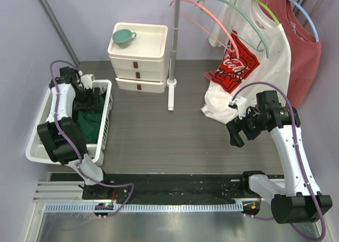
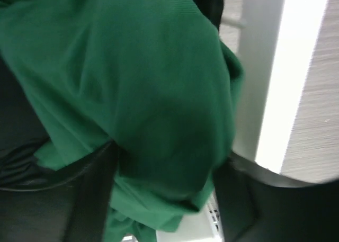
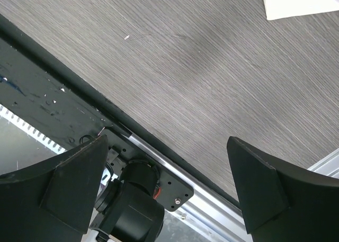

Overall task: Place the t-shirt on the hanger
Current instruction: Pick up the T-shirt and place it in the bin.

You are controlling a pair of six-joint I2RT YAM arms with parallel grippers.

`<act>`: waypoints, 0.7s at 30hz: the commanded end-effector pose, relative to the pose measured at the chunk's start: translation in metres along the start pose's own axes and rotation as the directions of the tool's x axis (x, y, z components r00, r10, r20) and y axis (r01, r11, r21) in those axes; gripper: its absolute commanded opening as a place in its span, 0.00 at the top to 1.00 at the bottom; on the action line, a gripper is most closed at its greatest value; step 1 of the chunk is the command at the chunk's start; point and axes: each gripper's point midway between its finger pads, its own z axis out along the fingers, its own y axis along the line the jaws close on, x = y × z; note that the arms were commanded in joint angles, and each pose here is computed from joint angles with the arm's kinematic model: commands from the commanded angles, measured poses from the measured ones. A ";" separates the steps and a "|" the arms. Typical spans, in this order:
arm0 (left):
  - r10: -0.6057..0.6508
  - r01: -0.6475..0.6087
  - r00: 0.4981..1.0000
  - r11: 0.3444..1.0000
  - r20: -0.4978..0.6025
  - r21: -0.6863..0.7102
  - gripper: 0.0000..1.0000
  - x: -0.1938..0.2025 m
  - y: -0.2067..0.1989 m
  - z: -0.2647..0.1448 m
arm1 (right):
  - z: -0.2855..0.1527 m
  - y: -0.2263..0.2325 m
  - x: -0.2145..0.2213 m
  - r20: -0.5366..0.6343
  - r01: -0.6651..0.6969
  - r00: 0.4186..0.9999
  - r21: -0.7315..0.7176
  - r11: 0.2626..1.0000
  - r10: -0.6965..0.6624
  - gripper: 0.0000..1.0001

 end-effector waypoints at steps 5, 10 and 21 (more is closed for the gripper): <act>0.016 -0.025 0.986 0.998 0.165 0.054 1.00 -0.031 -0.011 -0.031 | -0.016 0.002 -0.016 0.104 0.027 0.994 0.051 0.998 -0.032 0.00; 0.027 -0.042 0.882 0.999 0.470 0.021 1.00 -0.087 -0.031 -0.147 | -0.034 0.010 -0.033 0.206 0.013 0.978 0.060 0.998 -0.025 0.00; -0.176 -0.199 0.465 0.934 0.867 0.296 1.00 -0.150 -0.141 -0.372 | -0.062 0.022 -0.064 0.326 0.041 0.944 0.039 0.998 -0.052 0.00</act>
